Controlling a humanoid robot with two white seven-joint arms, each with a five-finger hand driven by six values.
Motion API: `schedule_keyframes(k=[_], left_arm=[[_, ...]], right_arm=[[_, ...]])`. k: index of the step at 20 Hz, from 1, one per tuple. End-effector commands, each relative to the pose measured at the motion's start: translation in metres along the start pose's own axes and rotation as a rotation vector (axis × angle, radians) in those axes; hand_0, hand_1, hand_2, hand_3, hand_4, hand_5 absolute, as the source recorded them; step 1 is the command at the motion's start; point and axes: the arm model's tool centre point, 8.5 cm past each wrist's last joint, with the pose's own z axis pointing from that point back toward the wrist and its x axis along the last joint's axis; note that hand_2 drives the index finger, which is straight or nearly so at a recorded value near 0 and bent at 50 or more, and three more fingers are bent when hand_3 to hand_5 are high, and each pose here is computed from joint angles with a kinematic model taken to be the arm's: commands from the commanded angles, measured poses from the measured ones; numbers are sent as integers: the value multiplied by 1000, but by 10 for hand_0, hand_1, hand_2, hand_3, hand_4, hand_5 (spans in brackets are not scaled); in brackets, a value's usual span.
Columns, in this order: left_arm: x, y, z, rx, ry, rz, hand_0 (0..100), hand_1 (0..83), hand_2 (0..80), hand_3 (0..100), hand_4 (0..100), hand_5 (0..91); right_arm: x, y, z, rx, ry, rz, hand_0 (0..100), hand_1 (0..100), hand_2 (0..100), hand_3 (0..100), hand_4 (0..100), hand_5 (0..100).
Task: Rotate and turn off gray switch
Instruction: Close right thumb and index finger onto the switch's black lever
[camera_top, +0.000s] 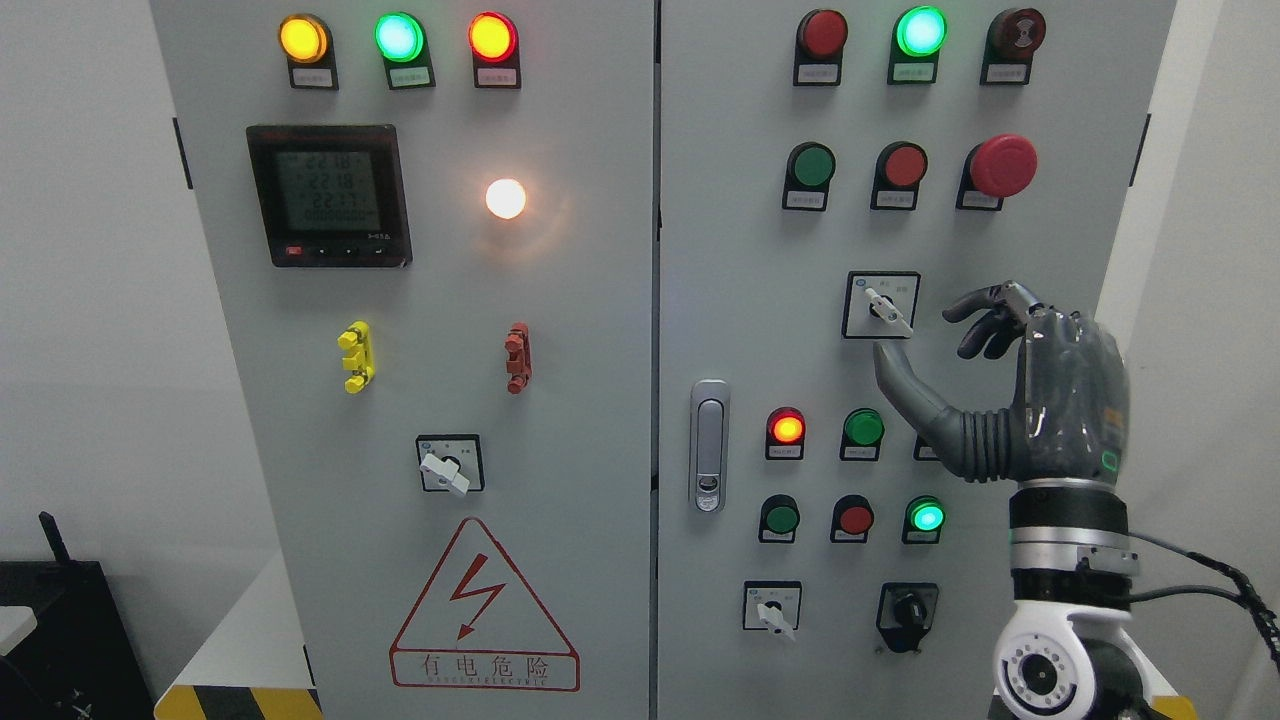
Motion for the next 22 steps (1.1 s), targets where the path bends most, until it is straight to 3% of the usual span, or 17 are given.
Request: schedule_keyframes(k=[1, 7, 22], left_arm=[[-5, 1, 1, 4, 13, -3, 120, 389, 0, 0, 0, 0], [-5, 1, 1, 4, 13, -3, 120, 389, 0, 0, 0, 0], [-5, 1, 1, 6, 13, -3, 120, 389, 0, 0, 0, 0]], right_arm=[[5, 7, -4, 12, -7, -6, 0, 432, 551, 829, 840, 1000], [5, 7, -3, 14, -2, -6, 0, 482, 554, 885, 881, 1000], [4, 9, -8, 20, 22, -3, 0, 475, 599, 896, 895, 1000]])
